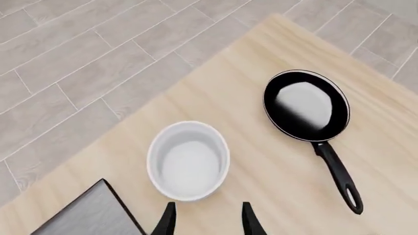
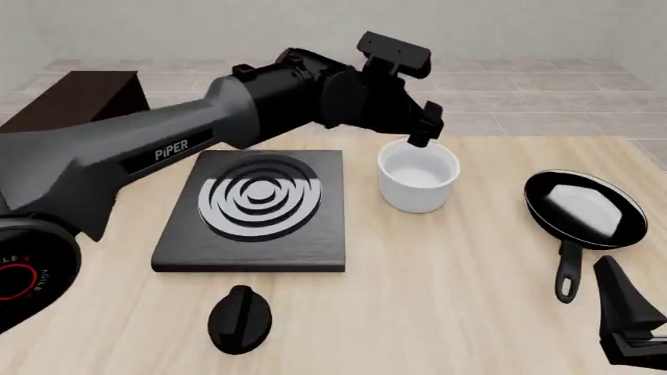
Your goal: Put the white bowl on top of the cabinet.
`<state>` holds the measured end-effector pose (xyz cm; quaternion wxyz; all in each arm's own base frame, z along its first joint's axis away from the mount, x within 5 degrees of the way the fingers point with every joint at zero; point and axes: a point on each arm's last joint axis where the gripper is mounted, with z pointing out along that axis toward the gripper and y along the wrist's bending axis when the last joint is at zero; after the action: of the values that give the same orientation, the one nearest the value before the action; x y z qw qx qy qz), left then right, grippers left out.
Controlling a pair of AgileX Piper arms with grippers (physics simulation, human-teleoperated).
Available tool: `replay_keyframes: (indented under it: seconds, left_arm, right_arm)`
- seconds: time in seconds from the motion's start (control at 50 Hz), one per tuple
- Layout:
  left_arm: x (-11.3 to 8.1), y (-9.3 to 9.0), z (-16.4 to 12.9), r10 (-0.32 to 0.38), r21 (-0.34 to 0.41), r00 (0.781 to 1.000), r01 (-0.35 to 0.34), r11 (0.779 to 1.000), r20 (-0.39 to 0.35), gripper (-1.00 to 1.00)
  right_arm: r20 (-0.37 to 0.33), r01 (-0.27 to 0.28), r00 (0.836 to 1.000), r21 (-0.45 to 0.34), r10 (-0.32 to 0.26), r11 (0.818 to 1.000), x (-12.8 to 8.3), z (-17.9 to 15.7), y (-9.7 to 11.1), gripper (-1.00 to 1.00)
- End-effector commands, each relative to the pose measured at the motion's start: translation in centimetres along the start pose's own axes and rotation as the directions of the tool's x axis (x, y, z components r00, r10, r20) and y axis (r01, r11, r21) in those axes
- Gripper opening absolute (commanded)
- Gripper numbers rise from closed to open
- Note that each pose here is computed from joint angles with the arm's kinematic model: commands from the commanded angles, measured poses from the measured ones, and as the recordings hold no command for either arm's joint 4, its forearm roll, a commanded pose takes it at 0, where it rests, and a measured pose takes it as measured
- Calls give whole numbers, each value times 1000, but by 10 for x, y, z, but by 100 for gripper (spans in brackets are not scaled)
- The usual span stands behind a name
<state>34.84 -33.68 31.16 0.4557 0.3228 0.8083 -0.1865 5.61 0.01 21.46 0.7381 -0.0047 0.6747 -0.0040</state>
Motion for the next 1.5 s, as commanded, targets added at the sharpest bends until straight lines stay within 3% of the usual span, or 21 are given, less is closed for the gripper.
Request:
replay_keyframes:
  seconds: [0.02, 0.18, 0.22, 0.26, 0.28, 0.46, 0.5, 0.8, 1.5]
  left_arm:
    - [-13, -8, 12, 18, 14, 999, -18, 1000, -36, 100]
    - [-11, -8, 30, 15, 13, 997, -14, 1000, -77, 100]
    - [-8, -15, 32, 14, 24, 996, -12, 1000, -90, 100]
    - [-5, -6, 42, 9, 9, 994, -8, 1000, -106, 100]
    - [-2, -14, 45, -9, 18, 993, 12, 1000, -121, 100]
    - [3, -11, 78, -14, 11, 986, 16, 1000, -164, 100]
    - [1, -7, 79, 11, 11, 988, -10, 1000, -155, 100]
    - [1, -16, 98, 27, 24, 985, -23, 999, -169, 100]
    - [39, -32, 135, 27, 43, 974, -18, 999, -223, 100]
  right_arm:
    - [0, 0, 1000, 0, 0, 1000, 0, 0, 0, 100]
    - [0, 0, 1000, 0, 0, 1000, 0, 0, 0, 100]
    - [0, 0, 1000, 0, 0, 1000, 0, 0, 0, 100]
    - [0, 0, 1000, 0, 0, 1000, 0, 0, 0, 100]
    - [0, 0, 1000, 0, 0, 1000, 0, 0, 0, 100]
    - [0, 0, 1000, 0, 0, 1000, 0, 0, 0, 100]
    - [0, 0, 1000, 0, 0, 1000, 0, 0, 0, 100]
    - [0, 0, 1000, 0, 0, 1000, 0, 0, 0, 100]
    - [0, 0, 1000, 0, 0, 1000, 0, 0, 0, 100]
